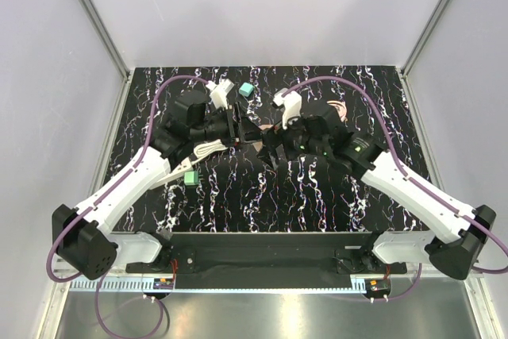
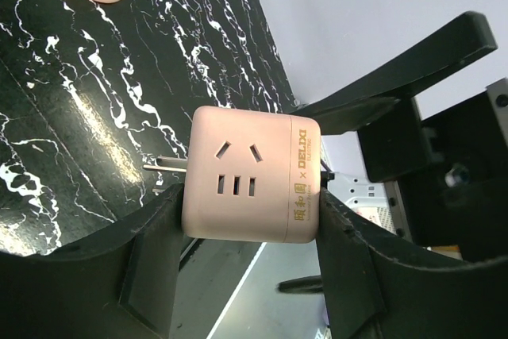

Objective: Insert the plug

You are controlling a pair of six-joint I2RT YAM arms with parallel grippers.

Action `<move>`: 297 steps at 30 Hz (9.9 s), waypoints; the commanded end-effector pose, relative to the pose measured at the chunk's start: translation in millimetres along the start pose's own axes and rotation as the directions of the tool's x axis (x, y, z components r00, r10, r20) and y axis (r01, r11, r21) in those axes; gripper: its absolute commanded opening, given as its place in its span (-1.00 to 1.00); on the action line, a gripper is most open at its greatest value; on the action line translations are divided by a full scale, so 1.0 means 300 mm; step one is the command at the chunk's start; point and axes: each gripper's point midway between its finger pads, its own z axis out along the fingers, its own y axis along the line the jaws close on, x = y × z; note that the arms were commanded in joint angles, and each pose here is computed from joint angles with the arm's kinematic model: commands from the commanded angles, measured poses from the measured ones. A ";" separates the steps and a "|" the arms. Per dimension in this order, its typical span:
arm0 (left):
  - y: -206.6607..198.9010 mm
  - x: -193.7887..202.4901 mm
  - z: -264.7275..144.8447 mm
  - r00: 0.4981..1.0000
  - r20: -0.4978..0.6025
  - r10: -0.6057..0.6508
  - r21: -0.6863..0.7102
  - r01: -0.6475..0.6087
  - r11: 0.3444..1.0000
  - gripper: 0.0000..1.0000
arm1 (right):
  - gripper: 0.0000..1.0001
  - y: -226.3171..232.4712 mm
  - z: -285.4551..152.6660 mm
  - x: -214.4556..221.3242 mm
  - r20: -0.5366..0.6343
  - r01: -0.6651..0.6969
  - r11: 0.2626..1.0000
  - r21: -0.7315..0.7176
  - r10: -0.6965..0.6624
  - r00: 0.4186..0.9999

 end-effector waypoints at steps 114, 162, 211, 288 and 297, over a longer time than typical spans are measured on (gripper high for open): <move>0.433 -0.018 -0.260 0.970 0.077 0.232 -0.442 -0.175 0.880 0.98 | -1.00 -1.075 0.046 0.334 -0.470 0.441 0.850 -0.289 -0.527 0.708; 0.449 -0.018 -0.259 0.975 0.073 0.210 -0.436 -0.158 0.886 0.98 | -1.00 -1.166 0.183 0.420 -0.509 0.453 0.833 -0.318 -0.553 0.659; 0.450 -0.014 -0.260 0.976 0.073 0.203 -0.428 -0.153 0.891 0.98 | -1.00 -1.165 0.121 0.301 -0.462 0.481 0.842 -0.246 -0.538 0.705; 0.447 -0.012 -0.255 0.978 0.067 0.197 -0.415 -0.152 0.897 0.98 | -1.00 -1.199 0.234 0.587 -0.593 0.356 0.887 -0.293 -0.461 0.660; 0.449 -0.010 -0.255 0.979 0.066 0.195 -0.416 -0.150 0.897 0.98 | -1.00 -1.222 0.261 0.667 -0.679 0.339 0.900 -0.273 -0.430 0.595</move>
